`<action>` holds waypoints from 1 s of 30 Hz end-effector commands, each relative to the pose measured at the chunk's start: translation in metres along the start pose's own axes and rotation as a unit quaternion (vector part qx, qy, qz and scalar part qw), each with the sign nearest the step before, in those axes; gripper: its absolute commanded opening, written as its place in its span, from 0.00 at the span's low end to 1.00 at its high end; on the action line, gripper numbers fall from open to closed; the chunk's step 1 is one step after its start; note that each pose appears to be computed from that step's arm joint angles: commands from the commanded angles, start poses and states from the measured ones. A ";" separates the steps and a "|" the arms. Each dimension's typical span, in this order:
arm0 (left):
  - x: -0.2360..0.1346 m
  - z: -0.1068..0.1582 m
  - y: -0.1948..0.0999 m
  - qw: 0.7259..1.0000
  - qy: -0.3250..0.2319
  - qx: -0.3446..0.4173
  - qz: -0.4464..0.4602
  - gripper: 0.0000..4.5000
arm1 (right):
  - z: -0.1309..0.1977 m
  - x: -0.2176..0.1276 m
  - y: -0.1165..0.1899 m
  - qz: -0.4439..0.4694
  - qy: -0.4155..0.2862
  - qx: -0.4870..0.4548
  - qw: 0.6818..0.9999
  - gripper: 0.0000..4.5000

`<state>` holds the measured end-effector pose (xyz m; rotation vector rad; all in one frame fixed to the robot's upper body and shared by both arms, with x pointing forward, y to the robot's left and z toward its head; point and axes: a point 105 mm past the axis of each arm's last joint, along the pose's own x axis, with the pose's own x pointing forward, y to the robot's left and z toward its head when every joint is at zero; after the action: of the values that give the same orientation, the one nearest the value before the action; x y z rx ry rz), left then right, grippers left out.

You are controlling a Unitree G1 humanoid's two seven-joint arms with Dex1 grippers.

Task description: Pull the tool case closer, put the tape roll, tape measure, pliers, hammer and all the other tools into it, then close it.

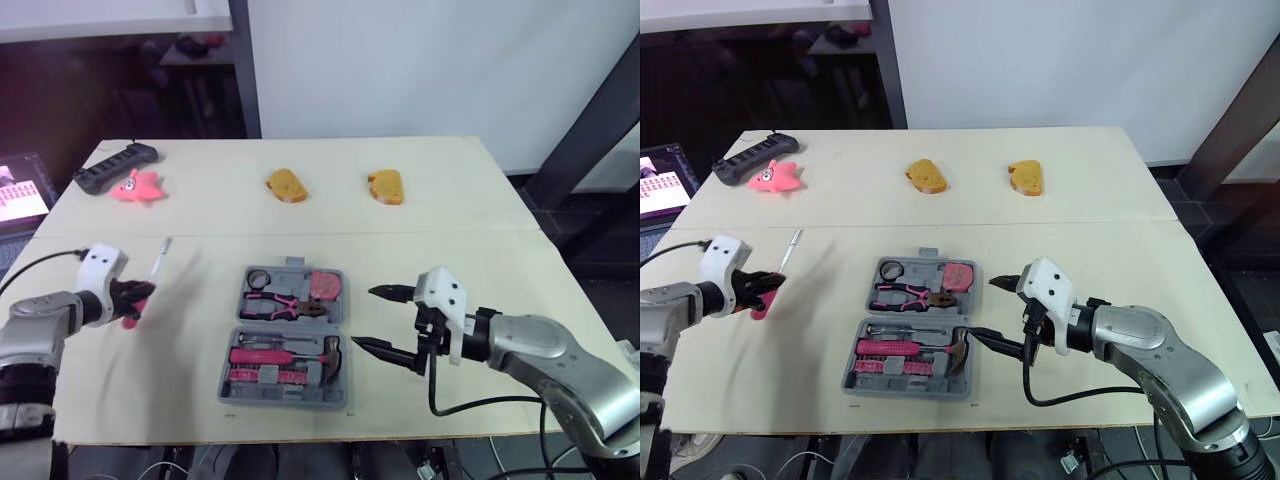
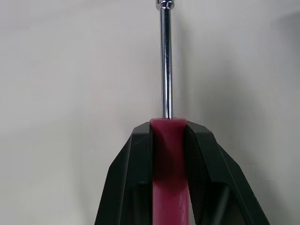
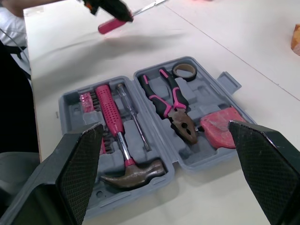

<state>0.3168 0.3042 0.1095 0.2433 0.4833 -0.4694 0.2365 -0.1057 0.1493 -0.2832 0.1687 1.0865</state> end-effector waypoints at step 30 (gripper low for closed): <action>-0.011 0.020 -0.208 0.815 0.273 0.272 -0.434 0.10 | 0.023 -0.004 0.031 0.058 -0.019 -0.054 0.997 1.00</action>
<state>0.2230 0.1236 0.1043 0.6995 1.0087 -1.4219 0.2097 -0.0932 0.1616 -0.3348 0.1365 1.2116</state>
